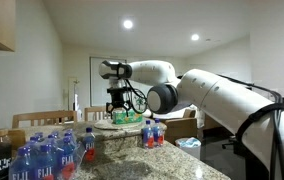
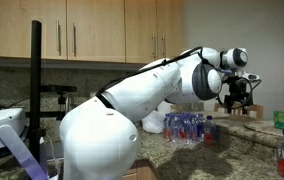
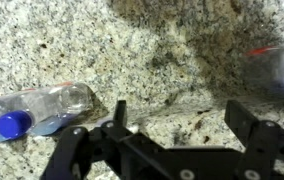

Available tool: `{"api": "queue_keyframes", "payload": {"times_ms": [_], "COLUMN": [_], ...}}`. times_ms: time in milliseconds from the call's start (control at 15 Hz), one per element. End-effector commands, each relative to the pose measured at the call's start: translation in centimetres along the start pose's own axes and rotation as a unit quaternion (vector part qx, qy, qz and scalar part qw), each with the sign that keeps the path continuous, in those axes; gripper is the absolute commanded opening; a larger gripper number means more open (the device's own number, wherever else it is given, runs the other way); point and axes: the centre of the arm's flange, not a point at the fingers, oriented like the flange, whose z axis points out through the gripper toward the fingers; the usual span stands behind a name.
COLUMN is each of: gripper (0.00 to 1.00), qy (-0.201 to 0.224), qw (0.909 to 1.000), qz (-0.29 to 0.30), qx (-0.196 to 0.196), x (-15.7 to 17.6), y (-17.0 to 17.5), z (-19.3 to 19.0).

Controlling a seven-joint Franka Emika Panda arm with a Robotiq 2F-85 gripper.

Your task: Move the water bottles to the left

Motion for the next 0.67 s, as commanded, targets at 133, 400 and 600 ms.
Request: {"api": "queue_keyframes", "payload": {"times_ms": [133, 400, 600], "gripper": [1.00, 1.00, 1.00], "qy": [-0.044, -0.052, -0.061], "qw": [0.9987, 0.9977, 0.9967], "qz": [-0.026, -0.043, -0.052], "qx": [0.002, -0.004, -0.004], "x": [2.6, 2.4, 2.9], "y": [4.6, 7.4, 9.2], "z": [-1.4, 0.2, 1.0]}}
